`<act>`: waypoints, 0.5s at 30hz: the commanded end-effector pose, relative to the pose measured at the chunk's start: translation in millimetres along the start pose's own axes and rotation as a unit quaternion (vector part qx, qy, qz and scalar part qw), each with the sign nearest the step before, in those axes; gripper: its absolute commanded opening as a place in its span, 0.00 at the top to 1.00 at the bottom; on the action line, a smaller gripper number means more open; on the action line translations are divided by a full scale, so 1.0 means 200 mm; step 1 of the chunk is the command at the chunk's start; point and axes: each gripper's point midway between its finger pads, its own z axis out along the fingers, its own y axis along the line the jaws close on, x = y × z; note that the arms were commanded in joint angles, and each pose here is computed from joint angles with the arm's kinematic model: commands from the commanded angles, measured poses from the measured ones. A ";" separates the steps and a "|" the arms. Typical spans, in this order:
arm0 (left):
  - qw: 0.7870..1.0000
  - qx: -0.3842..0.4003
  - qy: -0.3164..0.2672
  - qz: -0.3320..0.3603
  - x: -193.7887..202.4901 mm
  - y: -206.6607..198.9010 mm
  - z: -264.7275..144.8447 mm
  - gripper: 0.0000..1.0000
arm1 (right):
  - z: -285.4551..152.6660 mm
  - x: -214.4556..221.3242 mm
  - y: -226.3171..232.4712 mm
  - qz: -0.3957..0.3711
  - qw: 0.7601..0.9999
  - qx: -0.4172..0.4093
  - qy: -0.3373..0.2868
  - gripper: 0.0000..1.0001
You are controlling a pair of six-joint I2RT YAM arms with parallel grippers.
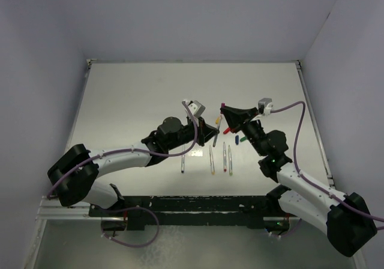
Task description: Insert the pens into the pen caps
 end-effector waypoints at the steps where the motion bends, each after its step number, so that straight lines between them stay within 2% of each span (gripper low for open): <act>1: 0.998 0.027 -0.048 0.000 -0.14 -0.07 -0.02 1.00 | 0.02 -0.12 0.06 0.003 0.999 -0.018 -0.039 1.00; 15: 0.998 0.022 -0.058 0.001 -0.17 -0.07 -0.02 1.00 | 0.01 -0.07 0.06 0.017 0.999 -0.023 -0.029 1.00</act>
